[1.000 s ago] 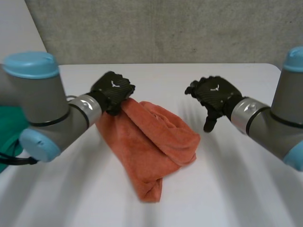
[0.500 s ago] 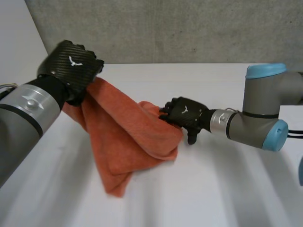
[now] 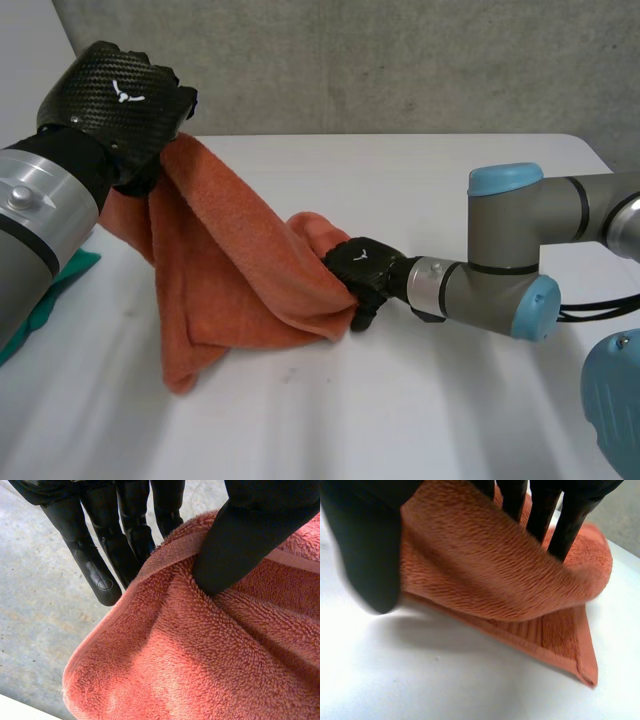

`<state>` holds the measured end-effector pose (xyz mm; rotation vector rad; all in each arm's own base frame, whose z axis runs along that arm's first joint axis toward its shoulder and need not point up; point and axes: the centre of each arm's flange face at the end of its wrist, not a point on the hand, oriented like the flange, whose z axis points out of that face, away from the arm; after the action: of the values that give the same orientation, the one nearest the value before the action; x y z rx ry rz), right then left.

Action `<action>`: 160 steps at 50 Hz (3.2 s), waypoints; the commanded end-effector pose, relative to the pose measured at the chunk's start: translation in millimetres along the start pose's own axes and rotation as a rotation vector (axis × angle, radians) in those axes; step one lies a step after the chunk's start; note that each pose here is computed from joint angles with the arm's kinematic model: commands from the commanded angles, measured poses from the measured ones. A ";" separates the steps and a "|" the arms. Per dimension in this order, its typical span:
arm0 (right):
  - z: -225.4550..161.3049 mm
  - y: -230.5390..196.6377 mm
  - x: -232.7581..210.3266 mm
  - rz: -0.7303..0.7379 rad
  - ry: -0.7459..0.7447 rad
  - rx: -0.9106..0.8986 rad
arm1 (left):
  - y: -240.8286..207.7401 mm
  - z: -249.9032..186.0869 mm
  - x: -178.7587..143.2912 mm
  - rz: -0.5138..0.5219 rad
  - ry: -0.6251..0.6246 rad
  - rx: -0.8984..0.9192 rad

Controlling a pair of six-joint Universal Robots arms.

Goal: Fold the laundry.

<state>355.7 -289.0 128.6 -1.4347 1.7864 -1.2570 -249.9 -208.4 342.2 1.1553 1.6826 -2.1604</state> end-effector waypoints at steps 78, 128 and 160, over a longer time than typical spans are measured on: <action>-142.6 0.1 -6.2 0.265 0.511 -0.170 | 109.4 66.0 87.2 -0.352 0.162 -0.360; -187.3 -100.4 89.2 -0.091 0.705 -0.149 | 90.4 72.2 37.3 -0.240 0.069 -0.309; -153.8 -149.9 204.3 -0.297 0.978 0.408 | 25.5 182.2 -32.1 -0.065 -0.367 0.214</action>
<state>218.5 -399.7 311.4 -1.1614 2.1188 -2.1111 -283.5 -359.4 290.3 0.9042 1.8774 -2.1621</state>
